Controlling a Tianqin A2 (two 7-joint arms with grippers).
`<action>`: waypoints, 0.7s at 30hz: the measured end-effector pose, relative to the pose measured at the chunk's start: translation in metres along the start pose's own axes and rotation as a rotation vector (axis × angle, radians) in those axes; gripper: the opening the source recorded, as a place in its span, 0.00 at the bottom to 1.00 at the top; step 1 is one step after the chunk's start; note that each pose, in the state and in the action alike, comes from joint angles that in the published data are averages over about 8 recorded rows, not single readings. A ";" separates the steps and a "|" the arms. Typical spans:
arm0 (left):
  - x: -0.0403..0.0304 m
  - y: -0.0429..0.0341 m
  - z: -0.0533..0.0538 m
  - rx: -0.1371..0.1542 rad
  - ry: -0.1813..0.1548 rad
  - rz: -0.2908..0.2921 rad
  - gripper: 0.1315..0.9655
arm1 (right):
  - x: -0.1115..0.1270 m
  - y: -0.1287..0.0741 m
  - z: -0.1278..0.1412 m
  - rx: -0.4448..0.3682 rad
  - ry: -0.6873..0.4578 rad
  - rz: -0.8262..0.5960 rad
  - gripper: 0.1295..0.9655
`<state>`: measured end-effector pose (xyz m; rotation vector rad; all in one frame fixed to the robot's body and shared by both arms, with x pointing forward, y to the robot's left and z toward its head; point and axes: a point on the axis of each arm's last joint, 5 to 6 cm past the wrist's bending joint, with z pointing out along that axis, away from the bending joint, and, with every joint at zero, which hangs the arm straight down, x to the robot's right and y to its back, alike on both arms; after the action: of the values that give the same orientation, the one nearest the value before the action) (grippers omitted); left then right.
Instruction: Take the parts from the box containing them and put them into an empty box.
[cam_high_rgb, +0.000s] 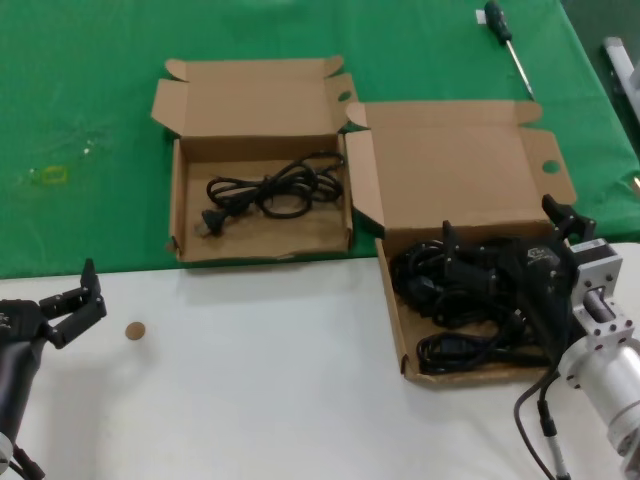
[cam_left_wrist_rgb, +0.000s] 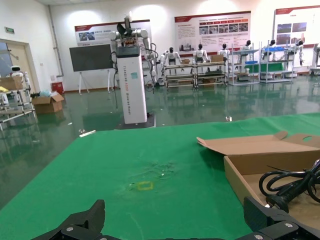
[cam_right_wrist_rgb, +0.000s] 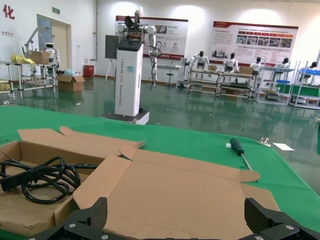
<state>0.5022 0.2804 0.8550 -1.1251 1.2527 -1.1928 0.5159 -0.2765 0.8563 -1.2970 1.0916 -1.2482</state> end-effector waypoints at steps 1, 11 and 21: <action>0.0000 0.0000 0.000 0.000 0.000 0.000 1.00 | 0.000 0.000 0.000 0.000 0.000 0.000 1.00; 0.0000 0.0000 0.000 0.000 0.000 0.000 1.00 | 0.000 0.000 0.000 0.000 0.000 0.000 1.00; 0.0000 0.0000 0.000 0.000 0.000 0.000 1.00 | 0.000 0.000 0.000 0.000 0.000 0.000 1.00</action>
<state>0.5022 0.2804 0.8550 -1.1251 1.2527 -1.1928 0.5159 -0.2765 0.8563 -1.2970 1.0916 -1.2482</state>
